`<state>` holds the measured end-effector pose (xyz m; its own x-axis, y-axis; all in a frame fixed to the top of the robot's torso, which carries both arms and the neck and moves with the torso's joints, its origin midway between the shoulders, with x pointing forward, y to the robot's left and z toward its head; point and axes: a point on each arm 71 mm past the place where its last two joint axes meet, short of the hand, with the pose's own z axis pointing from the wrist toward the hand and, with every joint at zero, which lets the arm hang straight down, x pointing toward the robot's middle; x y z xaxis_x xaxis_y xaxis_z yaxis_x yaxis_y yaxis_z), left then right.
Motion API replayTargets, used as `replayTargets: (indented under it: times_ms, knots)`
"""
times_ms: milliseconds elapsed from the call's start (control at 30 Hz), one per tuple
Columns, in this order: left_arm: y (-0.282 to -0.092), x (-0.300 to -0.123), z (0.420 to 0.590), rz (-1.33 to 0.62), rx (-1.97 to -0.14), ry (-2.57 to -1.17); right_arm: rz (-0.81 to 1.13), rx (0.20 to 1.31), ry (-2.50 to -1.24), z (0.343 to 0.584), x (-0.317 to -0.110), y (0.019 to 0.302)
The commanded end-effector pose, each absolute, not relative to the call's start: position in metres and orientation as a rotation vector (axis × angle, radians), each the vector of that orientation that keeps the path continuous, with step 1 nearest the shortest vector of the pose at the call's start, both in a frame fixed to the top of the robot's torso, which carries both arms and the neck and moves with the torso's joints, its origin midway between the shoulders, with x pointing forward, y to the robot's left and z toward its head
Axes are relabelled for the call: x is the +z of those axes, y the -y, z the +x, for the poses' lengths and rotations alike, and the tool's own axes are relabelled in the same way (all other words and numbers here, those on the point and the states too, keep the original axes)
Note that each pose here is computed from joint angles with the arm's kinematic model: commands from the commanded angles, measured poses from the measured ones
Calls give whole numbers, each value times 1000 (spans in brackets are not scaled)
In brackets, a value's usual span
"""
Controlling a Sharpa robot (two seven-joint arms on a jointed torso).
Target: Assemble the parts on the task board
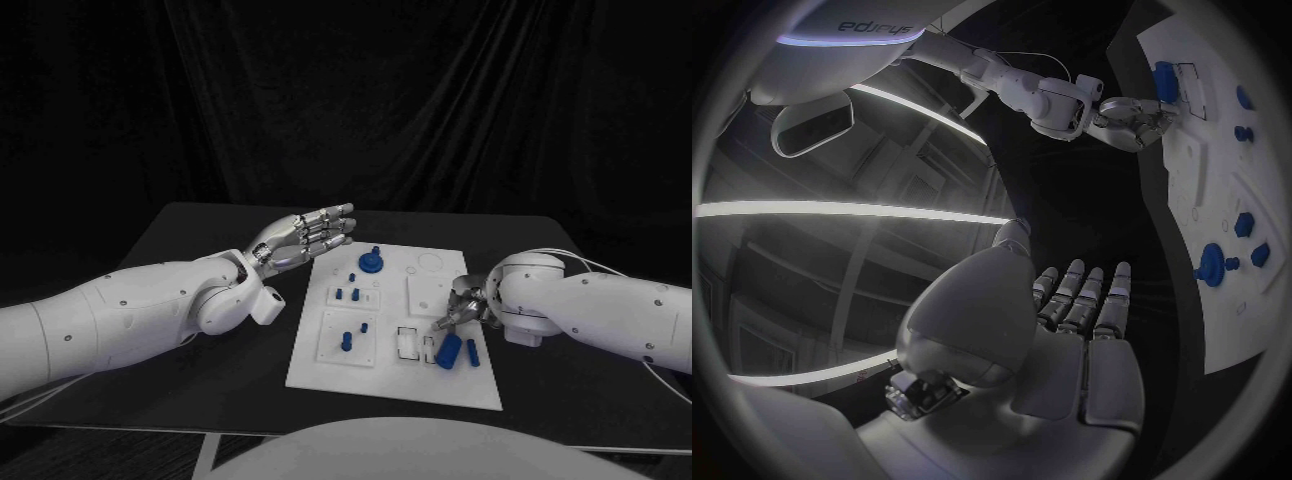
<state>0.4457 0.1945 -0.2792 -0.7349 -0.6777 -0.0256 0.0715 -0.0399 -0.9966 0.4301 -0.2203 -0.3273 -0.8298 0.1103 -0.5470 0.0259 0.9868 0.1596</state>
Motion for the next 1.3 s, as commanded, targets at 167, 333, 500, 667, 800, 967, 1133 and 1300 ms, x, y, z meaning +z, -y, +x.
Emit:
replayTargets:
  times_ms: [167, 333, 500, 667, 800, 967, 1133, 1300]
  knots:
    - [-193, -279, 445, -640, -1858, -1699, 174, 307, -2412, 435, -320, 219]
    - [-193, -280, 445, -643, -1856, -1705, 168, 294, -2390, 436, -315, 222]
    - [-192, -280, 444, -644, -1857, -1708, 98, 216, -2411, 434, -308, 227]
    - [-192, -281, 444, -645, -1858, -1710, 53, 144, -2455, 430, -305, 233]
    - [-192, -281, 444, -646, -1857, -1711, 39, 101, -2510, 423, -304, 240]
    - [-192, -282, 444, -647, -1855, -1714, 83, 102, -2578, 417, -305, 248]
    - [-191, -282, 444, -648, -1857, -1718, 113, 106, -2603, 414, -305, 251]
    - [-190, -283, 444, -649, -1856, -1722, 158, 124, -2617, 414, -307, 250]
